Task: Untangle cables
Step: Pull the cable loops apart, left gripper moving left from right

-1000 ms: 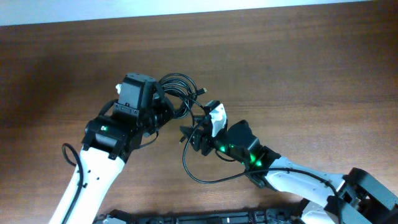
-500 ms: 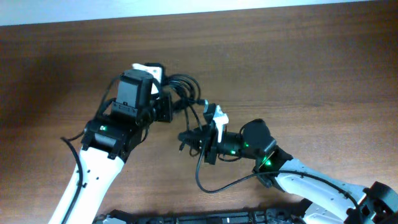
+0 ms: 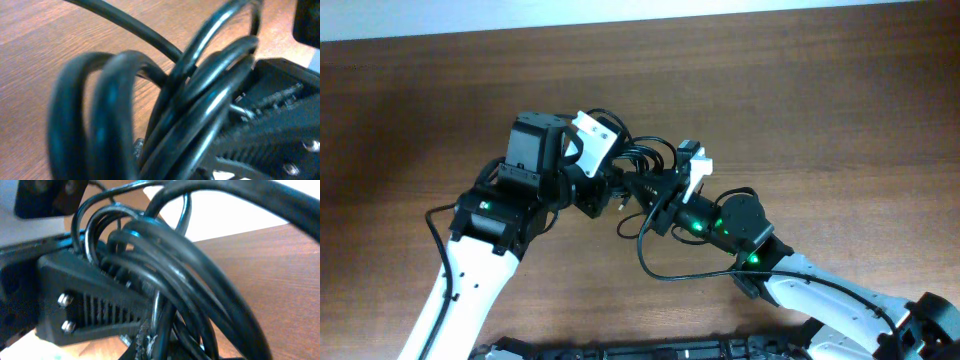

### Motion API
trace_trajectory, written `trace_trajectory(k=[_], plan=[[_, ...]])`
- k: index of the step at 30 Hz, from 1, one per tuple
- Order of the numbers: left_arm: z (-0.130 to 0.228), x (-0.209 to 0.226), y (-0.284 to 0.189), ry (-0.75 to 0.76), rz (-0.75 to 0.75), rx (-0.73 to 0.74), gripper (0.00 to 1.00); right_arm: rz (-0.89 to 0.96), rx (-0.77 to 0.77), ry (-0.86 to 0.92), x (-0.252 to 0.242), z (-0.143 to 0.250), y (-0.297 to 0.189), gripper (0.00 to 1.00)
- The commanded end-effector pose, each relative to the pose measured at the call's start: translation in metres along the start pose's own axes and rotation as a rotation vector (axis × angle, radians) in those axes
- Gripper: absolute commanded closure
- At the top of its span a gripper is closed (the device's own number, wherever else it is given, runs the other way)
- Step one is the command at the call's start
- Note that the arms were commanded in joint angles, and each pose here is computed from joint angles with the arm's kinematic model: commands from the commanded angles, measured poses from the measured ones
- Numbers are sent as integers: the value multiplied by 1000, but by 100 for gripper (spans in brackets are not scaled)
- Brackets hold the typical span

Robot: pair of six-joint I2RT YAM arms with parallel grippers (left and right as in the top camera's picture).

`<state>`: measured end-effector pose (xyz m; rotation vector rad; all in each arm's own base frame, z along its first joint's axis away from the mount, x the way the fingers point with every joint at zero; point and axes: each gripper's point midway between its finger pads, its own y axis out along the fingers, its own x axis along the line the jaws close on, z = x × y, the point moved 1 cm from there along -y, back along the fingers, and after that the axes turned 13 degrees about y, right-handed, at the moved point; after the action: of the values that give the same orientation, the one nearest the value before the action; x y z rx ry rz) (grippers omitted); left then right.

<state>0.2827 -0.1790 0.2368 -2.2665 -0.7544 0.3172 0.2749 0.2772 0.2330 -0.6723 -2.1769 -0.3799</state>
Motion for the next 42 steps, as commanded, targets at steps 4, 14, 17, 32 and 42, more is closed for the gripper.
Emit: trace_trajectory(k=[4,14,17,32,42], plan=[[-2,-53,-8,78,302,-64,100,142,-296,-12,-14,-62,-5,96],[7,52,-13,-238,-291,9,100,40,-91,-11,2,-34,13,73],[1,91,-39,-344,-433,-91,100,183,28,26,-32,-5,10,37],[-11,1,-28,163,168,-198,100,-157,216,-255,-2,-34,-33,11],[-14,-11,-27,151,252,-225,79,-220,245,-269,16,-18,-26,96]])
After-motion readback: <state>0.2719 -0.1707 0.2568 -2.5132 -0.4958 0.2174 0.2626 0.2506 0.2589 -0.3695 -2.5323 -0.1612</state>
